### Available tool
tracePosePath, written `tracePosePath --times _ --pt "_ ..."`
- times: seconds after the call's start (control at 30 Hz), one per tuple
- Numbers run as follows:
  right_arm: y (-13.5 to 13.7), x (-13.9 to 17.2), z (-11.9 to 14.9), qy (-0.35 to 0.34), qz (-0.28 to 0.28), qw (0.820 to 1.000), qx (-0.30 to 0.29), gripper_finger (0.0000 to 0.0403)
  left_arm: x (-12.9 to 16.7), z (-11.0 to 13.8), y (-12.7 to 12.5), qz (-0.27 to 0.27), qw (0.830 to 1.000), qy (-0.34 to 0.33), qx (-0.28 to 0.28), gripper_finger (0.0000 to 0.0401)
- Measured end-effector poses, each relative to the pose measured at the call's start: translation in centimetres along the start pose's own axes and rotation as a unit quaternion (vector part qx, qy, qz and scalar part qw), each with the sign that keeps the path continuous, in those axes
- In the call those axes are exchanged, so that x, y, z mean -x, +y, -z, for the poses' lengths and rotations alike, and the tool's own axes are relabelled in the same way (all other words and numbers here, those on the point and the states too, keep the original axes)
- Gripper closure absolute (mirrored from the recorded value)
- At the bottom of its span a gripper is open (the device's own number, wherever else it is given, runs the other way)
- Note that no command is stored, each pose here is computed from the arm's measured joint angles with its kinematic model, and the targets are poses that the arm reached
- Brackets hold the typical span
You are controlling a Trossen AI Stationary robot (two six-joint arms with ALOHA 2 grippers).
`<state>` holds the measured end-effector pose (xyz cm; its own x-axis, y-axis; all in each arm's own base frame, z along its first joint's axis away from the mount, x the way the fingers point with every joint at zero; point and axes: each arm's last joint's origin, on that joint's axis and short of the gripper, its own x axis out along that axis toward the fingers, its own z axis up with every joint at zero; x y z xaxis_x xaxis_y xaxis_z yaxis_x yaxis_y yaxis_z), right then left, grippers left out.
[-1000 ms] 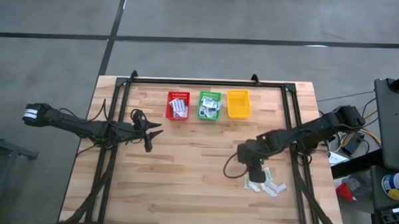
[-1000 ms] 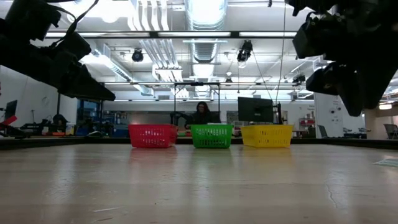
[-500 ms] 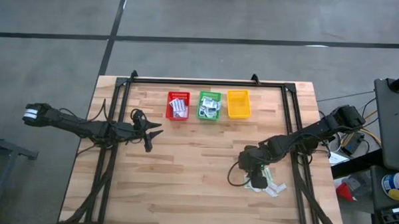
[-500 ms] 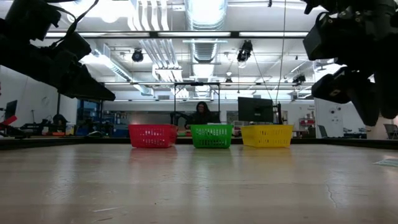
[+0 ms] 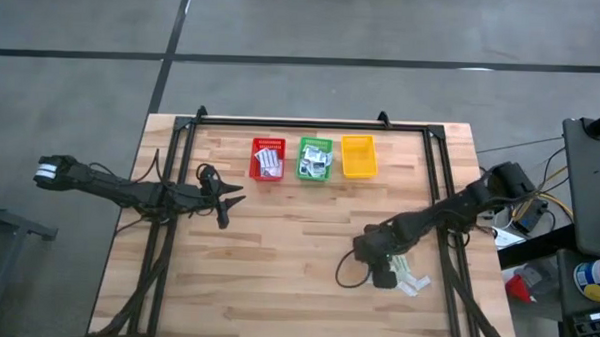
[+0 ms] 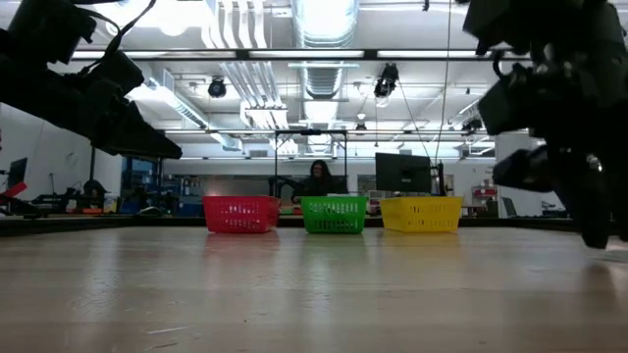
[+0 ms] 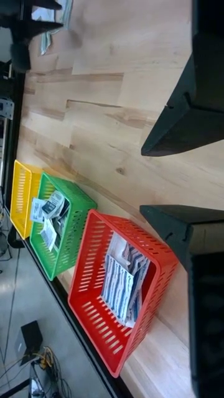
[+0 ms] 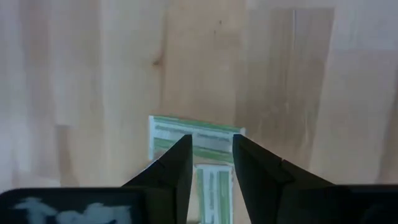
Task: Pick & Place First Aid Supplies
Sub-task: Put the green bandage into the yellow basket
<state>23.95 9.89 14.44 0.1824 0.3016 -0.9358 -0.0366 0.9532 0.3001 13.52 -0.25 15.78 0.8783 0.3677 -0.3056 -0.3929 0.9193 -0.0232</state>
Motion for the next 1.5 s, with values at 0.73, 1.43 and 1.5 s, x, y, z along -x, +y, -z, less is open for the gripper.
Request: tracePosePath --times 0.73,1.43,1.5 --pt "-0.4 -2.3 0.1 0.029 0.046 0.998 -0.036 0.0328 0.0 0.0 0.0 0.001 1.0 0.0 0.0 0.0268" --pt "-2.6 -0.5 -2.7 -0.052 0.212 0.975 -0.03 0.0319 0.0 0.0 0.0 0.001 1.0 0.0 0.009 0.0268" --pt "-2.5 -0.1 -3.1 -0.049 0.214 0.976 -0.011 0.0321 0.0 0.0 0.0 0.001 1.0 0.0 0.015 0.0268"
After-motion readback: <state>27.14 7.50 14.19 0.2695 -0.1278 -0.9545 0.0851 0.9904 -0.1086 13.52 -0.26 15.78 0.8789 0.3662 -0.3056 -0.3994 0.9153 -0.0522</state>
